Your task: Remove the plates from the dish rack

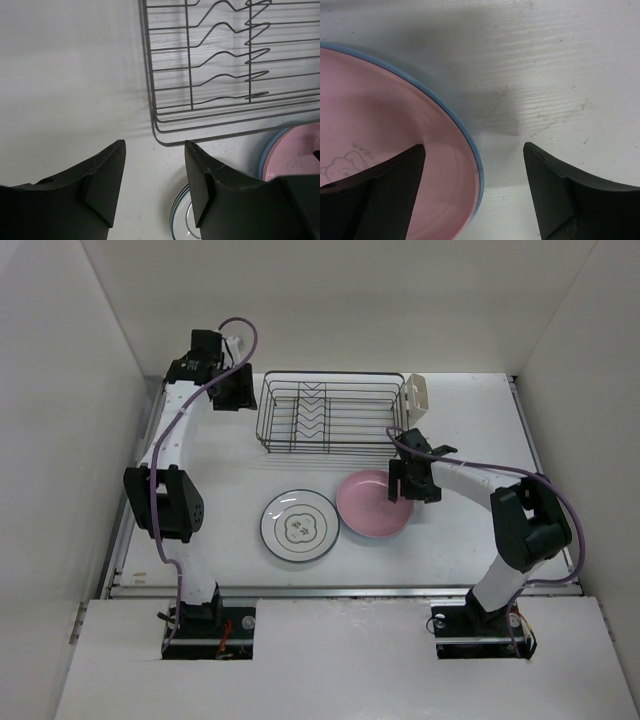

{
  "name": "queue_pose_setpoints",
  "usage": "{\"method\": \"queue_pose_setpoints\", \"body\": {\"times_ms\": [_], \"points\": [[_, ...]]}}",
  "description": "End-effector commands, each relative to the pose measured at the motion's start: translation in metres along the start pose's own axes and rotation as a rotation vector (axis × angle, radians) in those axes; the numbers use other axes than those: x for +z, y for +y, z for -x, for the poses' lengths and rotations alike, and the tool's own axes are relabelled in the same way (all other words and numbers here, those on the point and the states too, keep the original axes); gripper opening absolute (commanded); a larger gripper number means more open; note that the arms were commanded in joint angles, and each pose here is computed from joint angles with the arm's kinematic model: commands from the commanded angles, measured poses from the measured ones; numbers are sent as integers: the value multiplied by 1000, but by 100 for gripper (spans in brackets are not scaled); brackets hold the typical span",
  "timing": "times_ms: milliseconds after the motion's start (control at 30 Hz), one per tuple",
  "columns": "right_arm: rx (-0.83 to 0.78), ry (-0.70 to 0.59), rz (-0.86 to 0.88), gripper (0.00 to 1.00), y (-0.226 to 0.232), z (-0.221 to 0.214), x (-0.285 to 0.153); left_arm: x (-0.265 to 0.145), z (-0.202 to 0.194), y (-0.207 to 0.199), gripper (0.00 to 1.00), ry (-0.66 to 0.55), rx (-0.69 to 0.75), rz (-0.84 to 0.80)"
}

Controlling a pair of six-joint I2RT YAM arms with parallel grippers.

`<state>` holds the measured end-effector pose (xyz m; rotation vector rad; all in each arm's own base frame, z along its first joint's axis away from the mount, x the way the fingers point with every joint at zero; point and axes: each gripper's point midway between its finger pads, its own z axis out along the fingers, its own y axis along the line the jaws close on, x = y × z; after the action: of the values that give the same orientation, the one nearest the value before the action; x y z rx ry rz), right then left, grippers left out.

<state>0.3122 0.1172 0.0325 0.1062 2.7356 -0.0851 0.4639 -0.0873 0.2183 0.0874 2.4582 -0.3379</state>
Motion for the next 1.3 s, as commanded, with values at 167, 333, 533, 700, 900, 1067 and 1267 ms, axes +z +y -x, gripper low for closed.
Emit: {"method": "queue_pose_setpoints", "body": {"times_ms": [167,333,533,700,900,1067,1267], "points": [[54,-201,-4,85,-8,45,-52,-60,10,47,48,-104,-109,55],[112,-399,53,86,-14,82,-125,-81,2,59,48,-133,-134,80],[308,-740,34,93,-70,103,-240,-120,-4,67,51,-237,-148,125],[519,-1012,-120,99,-155,79,-324,-151,-20,85,57,-278,-183,261],[610,-1142,-144,100,-201,46,-379,-180,-28,127,63,-327,-289,510],[628,-1176,-165,100,-217,30,-390,-179,-30,123,63,-330,-304,484],[562,-1151,-122,100,-206,31,-385,-178,-31,119,63,-328,-301,464]]}}
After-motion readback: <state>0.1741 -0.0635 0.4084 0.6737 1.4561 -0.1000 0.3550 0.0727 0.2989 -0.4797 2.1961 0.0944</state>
